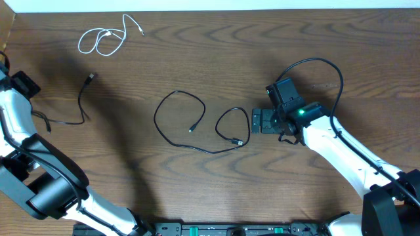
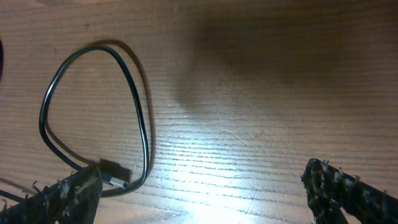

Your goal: Untangle cables

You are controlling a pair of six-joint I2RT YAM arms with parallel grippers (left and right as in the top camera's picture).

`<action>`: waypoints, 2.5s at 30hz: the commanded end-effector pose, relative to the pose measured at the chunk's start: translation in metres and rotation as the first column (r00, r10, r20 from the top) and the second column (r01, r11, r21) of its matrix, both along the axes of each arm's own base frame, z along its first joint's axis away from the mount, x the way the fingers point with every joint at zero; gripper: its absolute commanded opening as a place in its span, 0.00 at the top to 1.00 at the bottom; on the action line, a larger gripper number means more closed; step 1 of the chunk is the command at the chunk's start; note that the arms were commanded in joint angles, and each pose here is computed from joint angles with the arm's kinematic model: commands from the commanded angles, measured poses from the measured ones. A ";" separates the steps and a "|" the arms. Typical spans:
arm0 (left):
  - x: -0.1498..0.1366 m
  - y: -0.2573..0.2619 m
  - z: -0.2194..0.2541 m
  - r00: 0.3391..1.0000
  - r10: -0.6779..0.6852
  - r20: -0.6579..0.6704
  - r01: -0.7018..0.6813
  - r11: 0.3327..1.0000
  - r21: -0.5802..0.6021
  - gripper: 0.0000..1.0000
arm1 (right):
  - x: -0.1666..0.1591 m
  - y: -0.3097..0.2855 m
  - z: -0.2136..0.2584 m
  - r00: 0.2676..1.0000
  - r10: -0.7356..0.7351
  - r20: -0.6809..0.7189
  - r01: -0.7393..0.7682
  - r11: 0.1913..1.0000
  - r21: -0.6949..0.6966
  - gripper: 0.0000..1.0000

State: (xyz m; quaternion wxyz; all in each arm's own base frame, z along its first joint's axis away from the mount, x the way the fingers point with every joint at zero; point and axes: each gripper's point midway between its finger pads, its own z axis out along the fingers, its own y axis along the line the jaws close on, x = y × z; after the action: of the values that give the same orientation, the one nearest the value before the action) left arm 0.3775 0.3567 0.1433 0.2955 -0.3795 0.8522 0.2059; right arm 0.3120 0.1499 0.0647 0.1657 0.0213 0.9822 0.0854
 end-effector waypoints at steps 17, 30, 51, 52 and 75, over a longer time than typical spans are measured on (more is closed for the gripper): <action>0.038 -0.044 -0.004 0.969 -0.205 0.139 0.226 0.961 -0.157 0.29 | -0.004 0.004 -0.003 1.000 0.001 -0.024 0.000 1.000 0.020 0.01; 0.067 -0.076 -0.079 0.907 -0.395 0.144 0.420 0.858 -0.294 0.29 | -0.004 0.005 -0.003 1.000 0.003 -0.026 -0.002 1.000 0.027 0.01; 0.108 -0.174 0.033 0.790 -0.580 0.199 0.605 0.790 -0.102 0.14 | -0.012 0.016 -0.003 0.997 0.000 -0.073 0.007 0.995 0.100 0.01; 0.105 -0.168 0.031 0.809 -0.562 0.171 0.581 0.808 -0.097 0.14 | -0.012 0.016 -0.003 0.997 0.000 -0.074 0.007 0.995 0.100 0.01; 0.129 -0.309 -0.032 0.592 -0.757 0.276 0.798 0.504 -0.331 0.20 | -0.006 0.019 0.000 0.999 0.000 -0.049 0.005 0.994 0.111 0.01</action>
State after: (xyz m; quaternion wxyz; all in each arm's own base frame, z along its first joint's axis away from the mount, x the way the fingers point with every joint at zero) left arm 0.5003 0.0807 0.1372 0.3281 -0.0472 0.9344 -0.1303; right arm 0.3059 0.1679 0.0668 0.1440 0.0269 0.9795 0.1384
